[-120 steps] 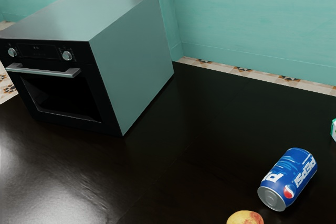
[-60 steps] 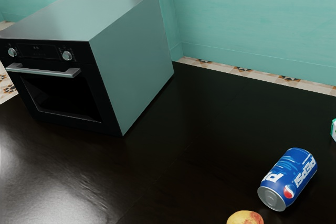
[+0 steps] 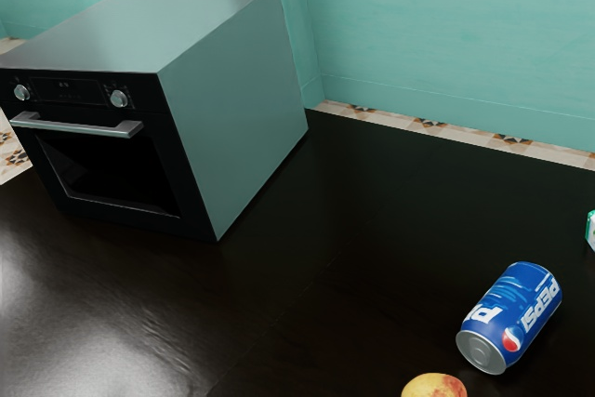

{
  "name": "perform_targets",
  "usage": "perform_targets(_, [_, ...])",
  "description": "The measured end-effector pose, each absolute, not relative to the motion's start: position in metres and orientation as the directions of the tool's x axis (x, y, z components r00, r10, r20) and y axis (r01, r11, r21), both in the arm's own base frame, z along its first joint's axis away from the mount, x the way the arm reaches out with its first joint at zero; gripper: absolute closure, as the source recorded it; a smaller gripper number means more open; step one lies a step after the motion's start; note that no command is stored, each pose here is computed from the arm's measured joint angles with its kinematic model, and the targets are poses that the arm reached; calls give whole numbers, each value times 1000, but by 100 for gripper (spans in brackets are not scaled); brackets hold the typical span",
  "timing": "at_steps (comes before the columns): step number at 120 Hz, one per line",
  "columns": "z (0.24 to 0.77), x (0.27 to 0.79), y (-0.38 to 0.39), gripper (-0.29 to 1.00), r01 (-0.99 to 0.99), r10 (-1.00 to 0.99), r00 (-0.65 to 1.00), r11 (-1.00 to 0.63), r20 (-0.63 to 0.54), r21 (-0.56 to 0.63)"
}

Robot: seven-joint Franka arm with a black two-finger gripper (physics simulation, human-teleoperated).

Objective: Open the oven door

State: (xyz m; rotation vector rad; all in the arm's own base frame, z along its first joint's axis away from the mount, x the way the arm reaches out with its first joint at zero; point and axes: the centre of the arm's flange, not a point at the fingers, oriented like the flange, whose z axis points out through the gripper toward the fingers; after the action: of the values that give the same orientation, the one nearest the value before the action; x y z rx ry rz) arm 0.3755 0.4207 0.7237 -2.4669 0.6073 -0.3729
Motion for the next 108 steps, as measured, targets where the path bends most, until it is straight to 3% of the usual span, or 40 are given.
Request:
perform_targets(42, [724,382,416,0,-372,-593,748,-746,297,-553])
perform_targets(108, [711,391,411,0,-572,-804,556,-553,209,-605])
